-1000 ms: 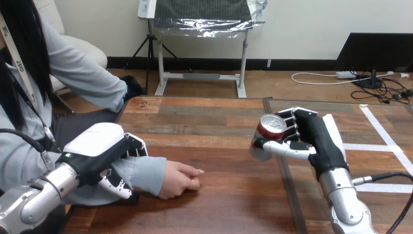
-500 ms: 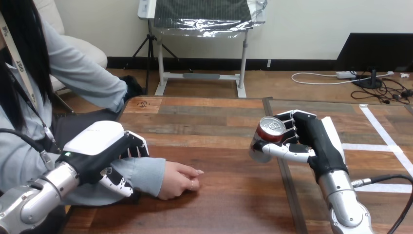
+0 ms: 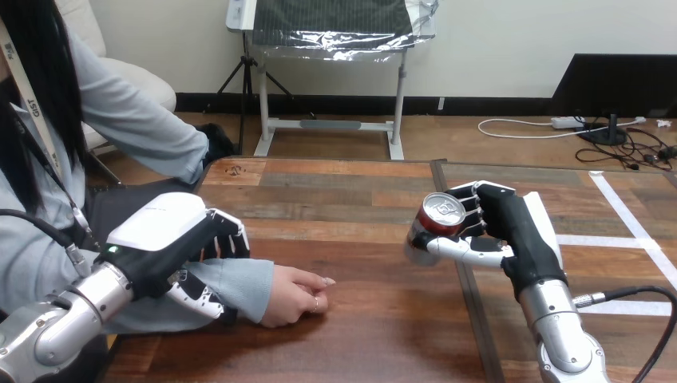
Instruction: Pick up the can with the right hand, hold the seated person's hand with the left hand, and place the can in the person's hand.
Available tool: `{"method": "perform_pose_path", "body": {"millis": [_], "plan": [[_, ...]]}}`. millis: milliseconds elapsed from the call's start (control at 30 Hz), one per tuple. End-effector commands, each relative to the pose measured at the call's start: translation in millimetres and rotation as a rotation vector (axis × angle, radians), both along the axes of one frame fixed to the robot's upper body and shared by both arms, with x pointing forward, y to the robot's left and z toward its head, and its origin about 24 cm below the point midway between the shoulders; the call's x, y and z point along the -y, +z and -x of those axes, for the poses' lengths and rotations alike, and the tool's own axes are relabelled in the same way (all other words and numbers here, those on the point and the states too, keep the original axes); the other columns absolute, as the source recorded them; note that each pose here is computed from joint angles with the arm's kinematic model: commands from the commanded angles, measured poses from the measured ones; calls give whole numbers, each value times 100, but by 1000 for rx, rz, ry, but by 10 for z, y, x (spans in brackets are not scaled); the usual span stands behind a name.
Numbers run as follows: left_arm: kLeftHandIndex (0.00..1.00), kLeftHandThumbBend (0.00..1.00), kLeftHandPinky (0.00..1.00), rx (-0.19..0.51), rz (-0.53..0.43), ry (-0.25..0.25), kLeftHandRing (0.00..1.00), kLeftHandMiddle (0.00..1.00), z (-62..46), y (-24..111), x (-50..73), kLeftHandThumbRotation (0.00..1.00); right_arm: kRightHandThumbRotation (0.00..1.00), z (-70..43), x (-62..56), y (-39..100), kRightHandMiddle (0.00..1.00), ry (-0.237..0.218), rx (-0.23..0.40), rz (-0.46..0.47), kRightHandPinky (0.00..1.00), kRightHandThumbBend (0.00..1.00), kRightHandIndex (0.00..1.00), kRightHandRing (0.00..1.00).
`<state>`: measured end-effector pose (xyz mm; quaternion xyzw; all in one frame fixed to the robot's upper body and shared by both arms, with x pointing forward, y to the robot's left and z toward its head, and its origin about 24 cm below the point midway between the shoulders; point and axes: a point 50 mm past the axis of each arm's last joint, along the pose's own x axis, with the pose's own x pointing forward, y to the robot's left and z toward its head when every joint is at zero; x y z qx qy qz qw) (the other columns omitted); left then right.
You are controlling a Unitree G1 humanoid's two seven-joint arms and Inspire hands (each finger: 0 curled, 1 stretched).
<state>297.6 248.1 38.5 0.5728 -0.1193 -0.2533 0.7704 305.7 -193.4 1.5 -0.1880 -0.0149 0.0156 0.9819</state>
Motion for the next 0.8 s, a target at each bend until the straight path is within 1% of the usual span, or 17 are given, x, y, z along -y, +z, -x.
{"method": "perform_pose_path", "body": {"millis": [0, 367, 600, 767], "plan": [[46, 95, 35, 147, 113, -82, 40, 45, -117, 275, 210, 0, 0, -278, -187, 411, 53, 61, 162, -27, 40, 76, 53, 46], [45, 93, 34, 175, 127, -121, 38, 44, -118, 356, 263, 0, 0, -271, -230, 403, 53, 72, 165, -18, 39, 76, 53, 45], [44, 94, 32, 181, 132, -132, 36, 42, -118, 390, 279, 0, 0, -271, -243, 399, 53, 71, 164, -25, 38, 76, 53, 45], [43, 95, 31, 171, 123, -133, 36, 42, -121, 408, 277, 0, 0, -271, -248, 402, 52, 73, 168, -30, 38, 75, 53, 45]]}}
